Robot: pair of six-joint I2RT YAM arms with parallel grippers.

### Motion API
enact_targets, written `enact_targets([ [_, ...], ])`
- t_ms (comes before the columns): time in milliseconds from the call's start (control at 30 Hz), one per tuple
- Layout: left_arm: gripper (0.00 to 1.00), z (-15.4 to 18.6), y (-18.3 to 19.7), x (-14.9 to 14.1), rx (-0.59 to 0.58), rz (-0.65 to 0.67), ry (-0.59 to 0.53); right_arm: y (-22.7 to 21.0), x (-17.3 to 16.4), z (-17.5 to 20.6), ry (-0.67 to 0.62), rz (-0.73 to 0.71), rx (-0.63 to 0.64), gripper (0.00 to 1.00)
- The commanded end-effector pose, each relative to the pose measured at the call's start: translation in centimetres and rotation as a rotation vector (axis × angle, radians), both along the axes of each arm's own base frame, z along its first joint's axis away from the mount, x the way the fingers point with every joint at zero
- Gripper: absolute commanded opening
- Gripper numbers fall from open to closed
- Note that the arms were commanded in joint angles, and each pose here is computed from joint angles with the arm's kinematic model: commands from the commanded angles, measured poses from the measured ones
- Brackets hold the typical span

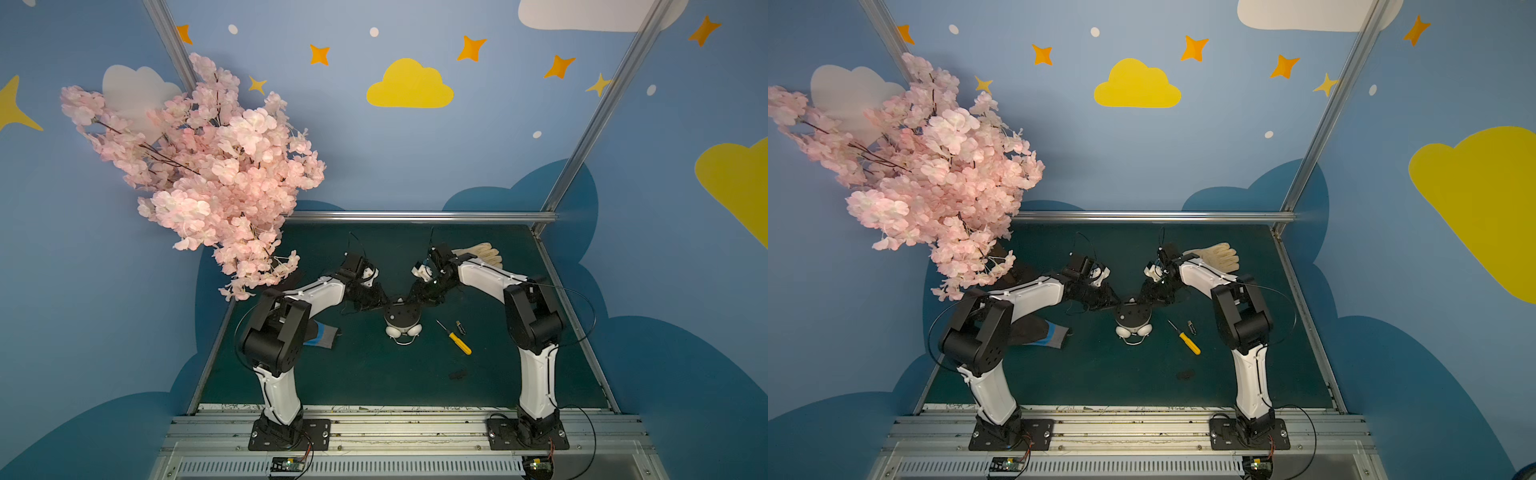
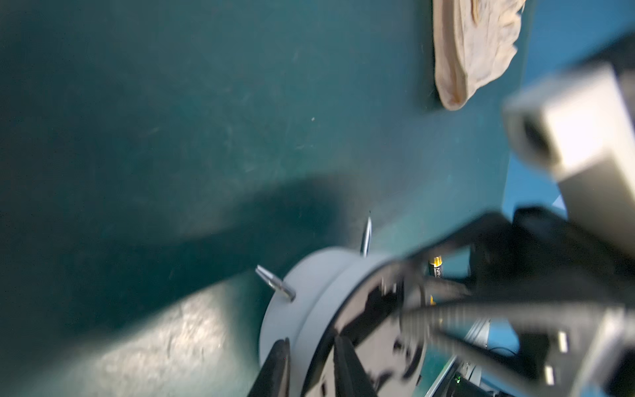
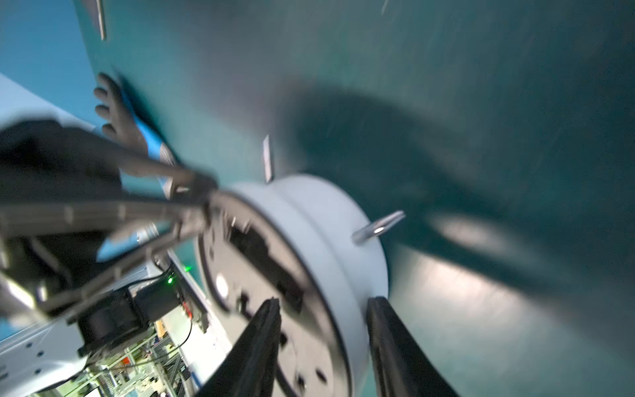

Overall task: Remove the battery from the alarm
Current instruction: Adjust the alarm at the center of the board, then move the cover to the center of the board.

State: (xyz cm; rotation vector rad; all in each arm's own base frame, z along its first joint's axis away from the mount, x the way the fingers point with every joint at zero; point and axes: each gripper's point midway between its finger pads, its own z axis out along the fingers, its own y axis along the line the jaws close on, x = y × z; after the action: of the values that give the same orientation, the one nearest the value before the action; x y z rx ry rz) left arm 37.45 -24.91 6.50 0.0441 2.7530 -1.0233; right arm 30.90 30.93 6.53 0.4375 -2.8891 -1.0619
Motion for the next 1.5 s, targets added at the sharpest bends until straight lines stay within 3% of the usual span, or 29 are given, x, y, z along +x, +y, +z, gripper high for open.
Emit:
enact_targets([
  [0, 0.27, 0.0, -1.1, -0.4, -0.003, -0.137, 0.011, 2.9, -5.3, 2.6, 0.029, 0.075, 0.101, 0.45],
  [133, 0.34, -0.1, -2.3, 0.1, -0.018, -0.203, 0.013, 3.7, -9.1, 2.0, 0.005, 0.066, 0.07, 0.46],
  [233, 0.35, -0.3, -3.2, -0.2, -0.032, -0.238, 0.019, 2.2, -8.8, 1.3, -0.053, -0.012, 0.013, 0.47],
  [333, 0.42, 0.5, -3.2, -0.2, -0.017, -0.25, -0.01, 0.3, -8.6, 2.3, -0.11, -0.001, -0.066, 0.48],
  [400, 0.5, 2.9, -2.6, 0.0, 0.005, -0.23, -0.078, -1.7, -9.3, 3.4, -0.132, 0.016, -0.14, 0.5],
  [500, 0.61, 6.3, -0.8, -0.6, 0.059, -0.183, -0.178, -7.3, -11.4, 3.1, -0.082, 0.002, -0.36, 0.5],
  [567, 0.66, 7.5, 0.5, -1.8, 0.093, -0.153, -0.217, -11.3, -13.2, 2.2, -0.01, -0.066, -0.513, 0.49],
  [633, 0.69, 8.2, 1.5, -3.5, 0.108, -0.141, -0.238, -13.4, -15.5, 1.7, 0.061, -0.149, -0.57, 0.48],
  [767, 0.72, 8.0, 2.9, -6.9, 0.156, -0.133, -0.255, -15.7, -18.3, 0.4, 0.162, -0.36, -0.564, 0.45],
  [1000, 0.75, 7.6, 2.9, -9.3, 0.166, -0.139, -0.253, -14.1, -15.7, -1.2, 0.174, -0.597, -0.393, 0.34],
  [1100, 0.75, 7.1, 2.2, -9.1, 0.152, -0.157, -0.234, -14.7, -15.3, -2.9, 0.186, -0.654, -0.455, 0.27],
  [1467, 0.75, 7.0, 1.2, -8.0, 0.144, -0.209, -0.237, -16.4, -17.8, -4.9, 0.236, -0.689, -0.589, 0.25],
])
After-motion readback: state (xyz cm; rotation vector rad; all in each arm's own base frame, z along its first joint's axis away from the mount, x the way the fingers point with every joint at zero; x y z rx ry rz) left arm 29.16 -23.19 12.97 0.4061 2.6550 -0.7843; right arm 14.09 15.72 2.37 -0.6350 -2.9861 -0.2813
